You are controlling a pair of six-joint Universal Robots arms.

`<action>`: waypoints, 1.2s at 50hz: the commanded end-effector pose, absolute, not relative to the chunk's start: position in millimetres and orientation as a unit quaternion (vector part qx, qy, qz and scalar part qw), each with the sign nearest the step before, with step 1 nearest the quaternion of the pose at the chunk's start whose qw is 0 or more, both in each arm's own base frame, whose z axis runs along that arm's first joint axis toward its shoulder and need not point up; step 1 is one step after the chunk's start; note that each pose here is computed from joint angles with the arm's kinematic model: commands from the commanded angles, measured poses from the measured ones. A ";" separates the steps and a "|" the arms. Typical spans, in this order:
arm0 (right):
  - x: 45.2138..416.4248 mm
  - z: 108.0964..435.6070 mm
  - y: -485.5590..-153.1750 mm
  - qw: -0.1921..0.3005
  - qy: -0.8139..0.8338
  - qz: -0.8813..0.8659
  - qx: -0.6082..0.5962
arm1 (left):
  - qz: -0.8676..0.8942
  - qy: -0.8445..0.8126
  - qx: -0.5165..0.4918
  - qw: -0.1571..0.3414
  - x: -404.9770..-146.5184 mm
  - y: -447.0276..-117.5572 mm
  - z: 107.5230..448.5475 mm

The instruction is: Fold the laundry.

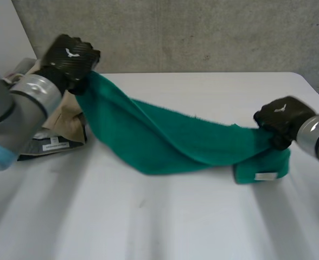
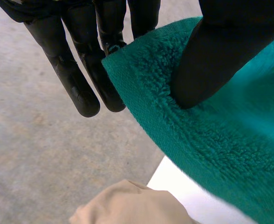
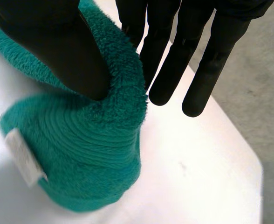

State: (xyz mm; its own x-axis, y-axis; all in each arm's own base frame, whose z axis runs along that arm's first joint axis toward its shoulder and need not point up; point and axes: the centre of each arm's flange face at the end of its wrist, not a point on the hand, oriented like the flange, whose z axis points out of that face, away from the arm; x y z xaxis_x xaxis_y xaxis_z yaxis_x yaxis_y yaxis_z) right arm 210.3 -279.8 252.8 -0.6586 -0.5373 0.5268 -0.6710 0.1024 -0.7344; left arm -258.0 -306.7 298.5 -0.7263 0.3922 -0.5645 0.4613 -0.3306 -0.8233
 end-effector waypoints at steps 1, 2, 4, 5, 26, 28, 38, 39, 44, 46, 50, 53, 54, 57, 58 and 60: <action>203.9 255.3 -286.0 0.074 -0.759 0.462 0.453 | -0.694 0.631 0.347 -0.008 -236.6 -284.4 287.8; 204.7 245.3 -287.9 0.069 -0.765 0.438 0.468 | -0.678 0.647 0.349 -0.016 -235.3 -284.4 275.7; 206.5 229.0 -293.0 0.063 -0.772 0.405 0.485 | -0.652 0.670 0.353 -0.026 -235.8 -289.1 252.3; 207.6 223.2 -295.6 0.062 -0.773 0.398 0.490 | -0.645 0.677 0.354 -0.028 -235.9 -292.5 243.8; 239.7 173.3 -416.8 0.204 -0.647 0.626 0.385 | -0.636 0.706 0.312 0.010 -267.9 -337.0 189.5; 231.0 188.8 -404.9 0.199 -0.654 0.629 0.371 | -0.638 0.706 0.308 0.005 -267.7 -334.3 193.4; 196.0 215.2 -342.2 0.121 -0.734 0.567 0.353 | -0.650 0.694 0.309 -0.013 -267.1 -329.0 201.6; 194.0 212.4 -336.8 0.113 -0.743 0.552 0.361 | -0.651 0.694 0.308 -0.013 -266.7 -329.5 201.7; 178.9 190.7 -304.5 0.074 -0.801 0.443 0.397 | -0.653 0.692 0.307 -0.011 -264.8 -331.0 203.7; 178.2 182.4 -300.1 0.069 -0.801 0.438 0.402 | -0.653 0.693 0.305 -0.011 -263.9 -331.8 203.7; 180.2 165.1 -304.9 0.089 -0.764 0.489 0.411 | -0.652 0.694 0.305 -0.010 -262.8 -332.4 202.6; 181.2 151.1 -313.3 0.108 -0.742 0.517 0.413 | -0.651 0.694 0.307 -0.010 -263.1 -331.2 201.9; 181.3 145.7 -317.1 0.111 -0.739 0.524 0.409 | -0.652 0.694 0.307 -0.009 -263.1 -331.4 202.0; 181.5 135.5 -324.9 0.113 -0.736 0.535 0.400 | -0.650 0.695 0.307 -0.009 -263.3 -330.5 200.9; 182.1 130.1 -328.6 0.113 -0.735 0.539 0.396 | -0.650 0.695 0.306 -0.009 -262.7 -330.4 200.9; 182.0 125.3 -332.9 0.116 -0.733 0.544 0.391 | -0.649 0.696 0.306 -0.010 -262.6 -330.2 200.5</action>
